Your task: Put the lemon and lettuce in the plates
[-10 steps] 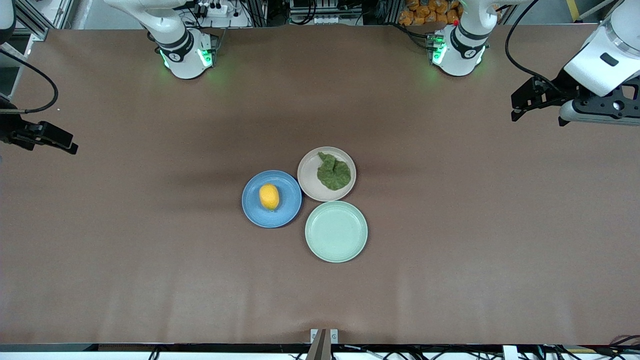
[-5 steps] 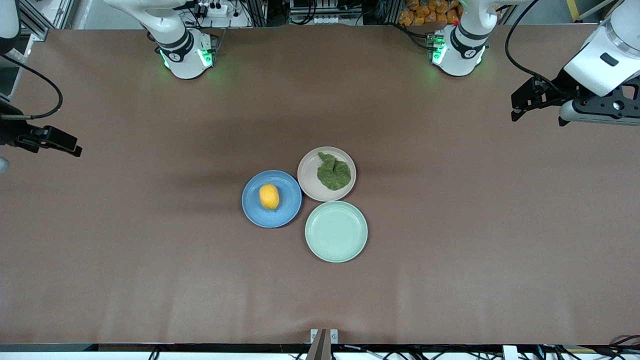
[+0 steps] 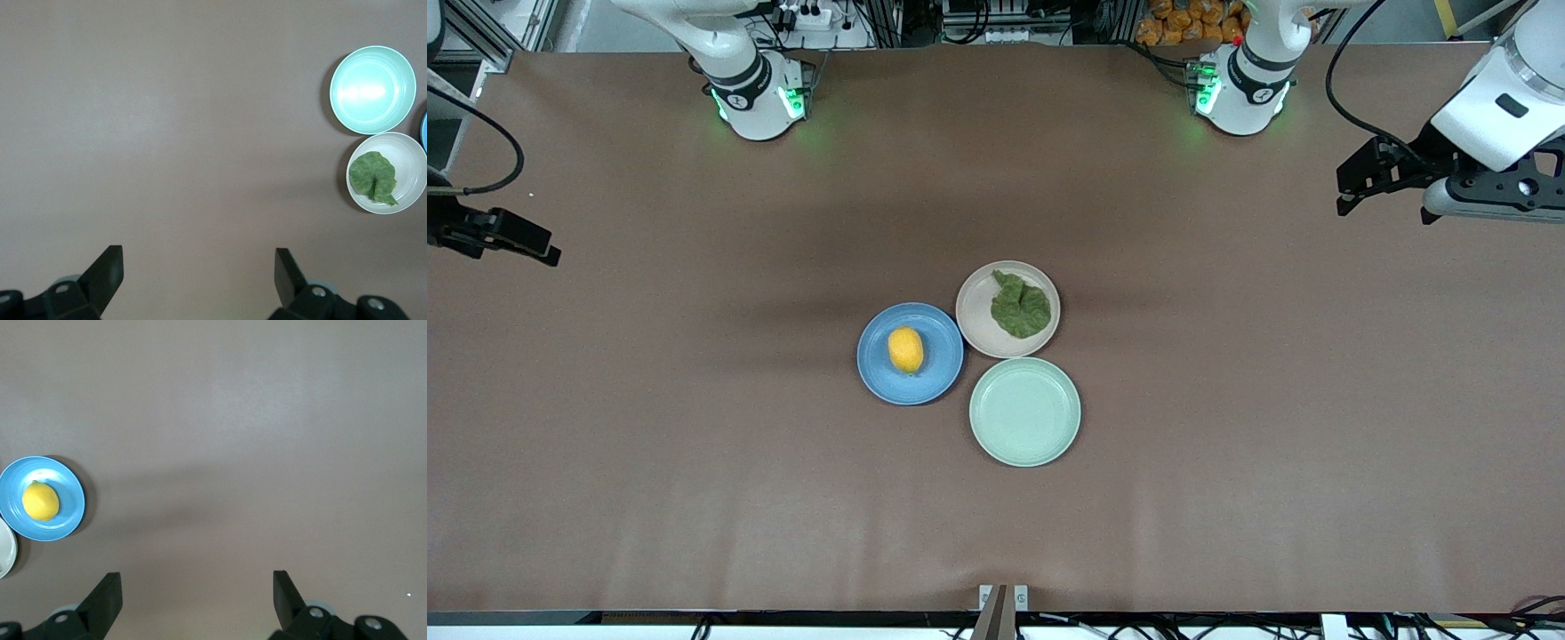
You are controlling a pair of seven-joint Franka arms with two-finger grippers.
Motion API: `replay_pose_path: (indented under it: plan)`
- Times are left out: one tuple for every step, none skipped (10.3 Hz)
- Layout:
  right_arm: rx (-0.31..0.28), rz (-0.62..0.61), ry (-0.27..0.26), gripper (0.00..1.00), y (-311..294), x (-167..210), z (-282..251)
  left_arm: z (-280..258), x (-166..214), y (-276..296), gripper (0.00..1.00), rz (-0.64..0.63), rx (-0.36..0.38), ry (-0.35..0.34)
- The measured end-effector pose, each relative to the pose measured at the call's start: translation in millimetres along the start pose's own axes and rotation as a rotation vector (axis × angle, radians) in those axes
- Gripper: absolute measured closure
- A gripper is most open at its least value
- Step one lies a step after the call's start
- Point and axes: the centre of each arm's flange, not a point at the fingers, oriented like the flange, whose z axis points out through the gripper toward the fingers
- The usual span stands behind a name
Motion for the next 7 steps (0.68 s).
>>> replay_pose_path:
  plan:
    - [0.001, -0.001, 0.003, 0.0, 0.0, -2.4, -3.4, -2.4, 0.1, -3.1, 0.0, -0.006, 0.0, 0.005]
    - [0.001, -0.001, 0.005, 0.0, 0.0, -3.0, -4.4, -3.5, 0.2, -5.3, 0.0, -0.01, 0.0, 0.007]
    - [0.001, -0.001, 0.005, 0.0, -0.2, -3.0, -4.4, -3.7, 0.3, -6.1, 0.0, -0.011, 0.0, 0.008]
    - [0.001, -0.002, 0.005, 0.0, -0.6, -3.1, -4.4, -3.8, 0.3, -6.1, 0.0, -0.011, 0.0, 0.008]
    - [0.001, -0.003, 0.006, 0.0, -1.1, -3.1, -4.5, -4.0, 0.3, -6.1, 0.0, -0.011, 0.0, 0.008]
    - [0.001, -0.003, 0.006, 0.0, -1.3, -3.1, -4.5, -4.1, 0.3, -6.0, 0.0, -0.011, 0.0, 0.009]
    - [0.001, -0.003, 0.006, 0.0, -1.4, -3.1, -4.9, -4.2, 0.3, -6.0, 0.0, -0.011, 0.0, 0.009]
